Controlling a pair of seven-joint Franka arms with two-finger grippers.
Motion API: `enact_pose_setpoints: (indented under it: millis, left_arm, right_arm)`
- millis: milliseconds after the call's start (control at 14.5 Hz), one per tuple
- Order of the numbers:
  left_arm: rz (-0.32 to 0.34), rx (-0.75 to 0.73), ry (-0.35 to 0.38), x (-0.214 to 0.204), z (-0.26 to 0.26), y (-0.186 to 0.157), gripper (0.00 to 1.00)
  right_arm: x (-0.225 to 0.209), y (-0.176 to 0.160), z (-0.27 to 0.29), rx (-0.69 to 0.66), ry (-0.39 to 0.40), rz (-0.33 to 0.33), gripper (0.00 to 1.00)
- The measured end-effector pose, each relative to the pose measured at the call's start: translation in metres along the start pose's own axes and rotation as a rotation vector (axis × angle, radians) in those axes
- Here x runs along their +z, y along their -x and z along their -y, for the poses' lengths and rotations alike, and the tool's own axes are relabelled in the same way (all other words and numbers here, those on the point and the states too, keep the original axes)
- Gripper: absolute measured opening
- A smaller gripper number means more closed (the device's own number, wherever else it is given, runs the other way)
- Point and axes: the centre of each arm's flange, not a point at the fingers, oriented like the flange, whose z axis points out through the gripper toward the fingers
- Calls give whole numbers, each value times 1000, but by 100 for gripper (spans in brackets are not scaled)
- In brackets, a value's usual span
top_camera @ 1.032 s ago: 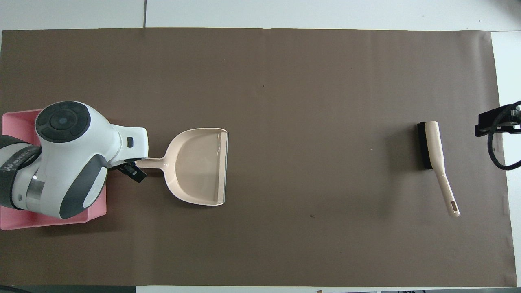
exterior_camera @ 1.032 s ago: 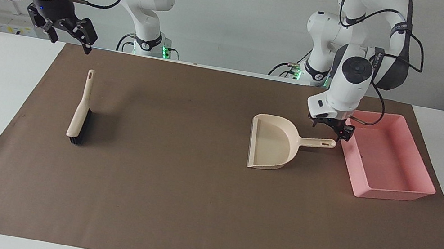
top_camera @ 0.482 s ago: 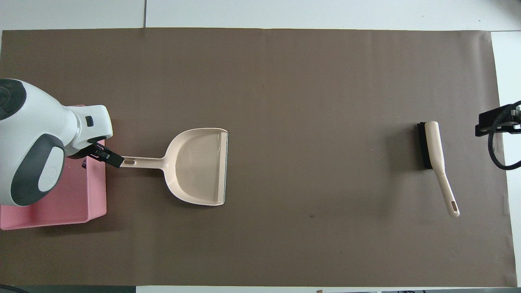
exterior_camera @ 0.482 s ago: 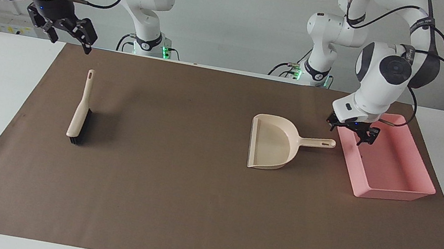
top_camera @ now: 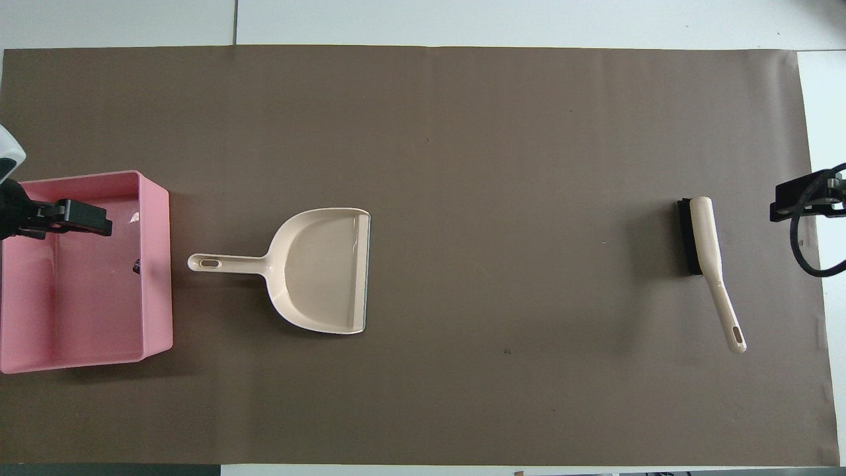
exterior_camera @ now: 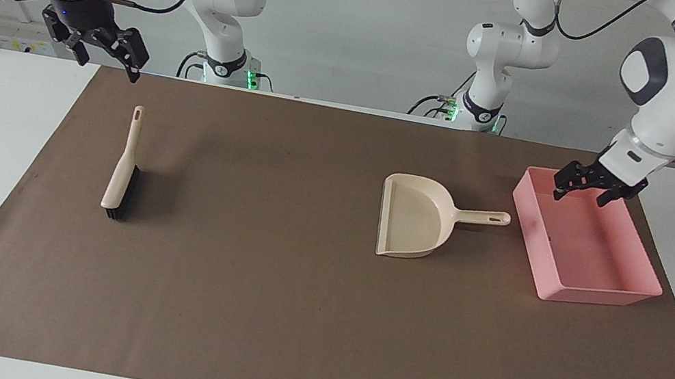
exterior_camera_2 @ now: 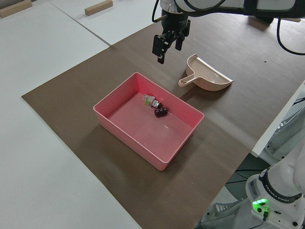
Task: Clean e-waste and dump in bin
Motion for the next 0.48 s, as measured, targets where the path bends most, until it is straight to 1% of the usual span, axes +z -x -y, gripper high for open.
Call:
enact_pose_setpoints:
  millis: [138, 275, 344, 482]
  left_arm:
    - [-24, -28, 16, -41, 13, 3, 100]
    - [-38, -33, 18, -67, 14, 6, 100]
    - [-39, -33, 17, -73, 13, 7, 100]
    - [-23, -35, 19, -72, 13, 8, 100]
  right_arm:
    - [0, 0, -2, 3, -1, 0, 100]
    - [0, -1, -6, 11, -2, 1, 100]
    - [0, -1, -7, 13, -3, 1, 100]
    - [0, -1, -7, 12, -3, 1, 100]
